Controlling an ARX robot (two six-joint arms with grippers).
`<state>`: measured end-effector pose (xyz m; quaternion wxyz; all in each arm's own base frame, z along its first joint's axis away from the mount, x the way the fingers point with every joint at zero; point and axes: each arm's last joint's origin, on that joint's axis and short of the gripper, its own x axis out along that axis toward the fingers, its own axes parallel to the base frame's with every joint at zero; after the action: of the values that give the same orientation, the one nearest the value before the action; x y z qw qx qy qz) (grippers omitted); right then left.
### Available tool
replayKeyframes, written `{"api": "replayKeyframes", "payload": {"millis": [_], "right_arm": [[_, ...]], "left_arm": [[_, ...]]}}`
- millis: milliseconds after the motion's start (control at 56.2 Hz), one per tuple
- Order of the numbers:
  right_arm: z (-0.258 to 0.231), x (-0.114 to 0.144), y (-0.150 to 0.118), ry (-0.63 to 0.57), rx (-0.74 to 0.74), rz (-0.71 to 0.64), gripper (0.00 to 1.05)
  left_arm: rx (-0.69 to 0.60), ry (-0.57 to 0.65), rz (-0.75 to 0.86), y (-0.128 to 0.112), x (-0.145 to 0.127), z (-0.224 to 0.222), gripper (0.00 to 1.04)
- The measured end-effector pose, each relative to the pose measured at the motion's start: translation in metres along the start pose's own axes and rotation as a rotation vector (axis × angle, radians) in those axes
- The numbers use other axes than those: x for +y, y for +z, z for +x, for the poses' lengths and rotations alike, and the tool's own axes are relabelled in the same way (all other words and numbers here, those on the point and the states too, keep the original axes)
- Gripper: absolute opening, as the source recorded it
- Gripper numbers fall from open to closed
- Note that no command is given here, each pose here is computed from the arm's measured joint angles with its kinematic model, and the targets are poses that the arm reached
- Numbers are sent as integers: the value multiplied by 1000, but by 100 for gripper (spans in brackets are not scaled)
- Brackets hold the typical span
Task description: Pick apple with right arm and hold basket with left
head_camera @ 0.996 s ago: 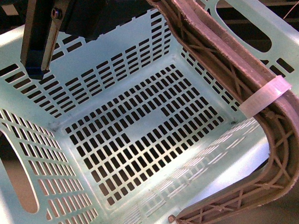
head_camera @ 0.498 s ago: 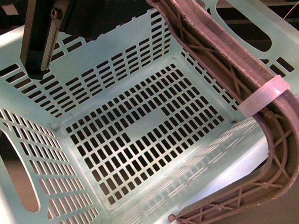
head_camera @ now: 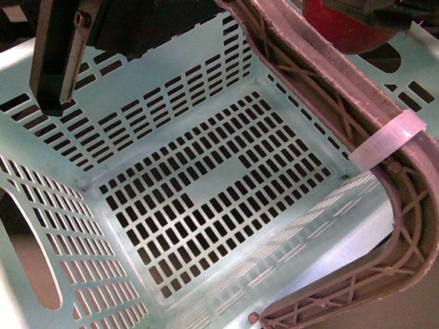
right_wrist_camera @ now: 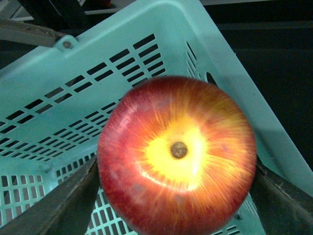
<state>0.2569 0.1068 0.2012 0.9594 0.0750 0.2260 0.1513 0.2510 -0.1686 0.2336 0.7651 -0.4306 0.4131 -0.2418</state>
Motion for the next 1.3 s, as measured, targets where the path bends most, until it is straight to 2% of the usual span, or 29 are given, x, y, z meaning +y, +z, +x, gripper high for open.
{"api": "replayKeyframes", "payload": {"millis": [71, 214, 427, 587, 694, 801, 1192, 1299], "right_arm": [[-2, 0, 0, -4, -5, 6, 97], [-12, -3, 5, -28, -27, 23, 96], [-62, -26, 21, -254, -142, 73, 96], [-77, -28, 25, -277, -208, 73, 95], [-78, -34, 13, -279, -367, -29, 80], [-86, -42, -2, -284, -444, -93, 64], [-109, -60, -41, -299, -452, -144, 5], [-114, -63, -48, -301, -451, -148, 2]], "left_arm": [[0, 0, 0, 0, 0, 0, 8], [-7, 4, 3, 0, 0, 0, 8], [-4, 8, 1, 0, 1, 1, 8], [-5, 7, 2, 0, 1, 1, 8], [6, 1, 4, 0, 1, 1, 8], [7, 1, -5, 0, 1, 1, 8], [-4, 7, 5, 0, 1, 1, 8], [-1, 5, 4, 0, 1, 1, 8]]}}
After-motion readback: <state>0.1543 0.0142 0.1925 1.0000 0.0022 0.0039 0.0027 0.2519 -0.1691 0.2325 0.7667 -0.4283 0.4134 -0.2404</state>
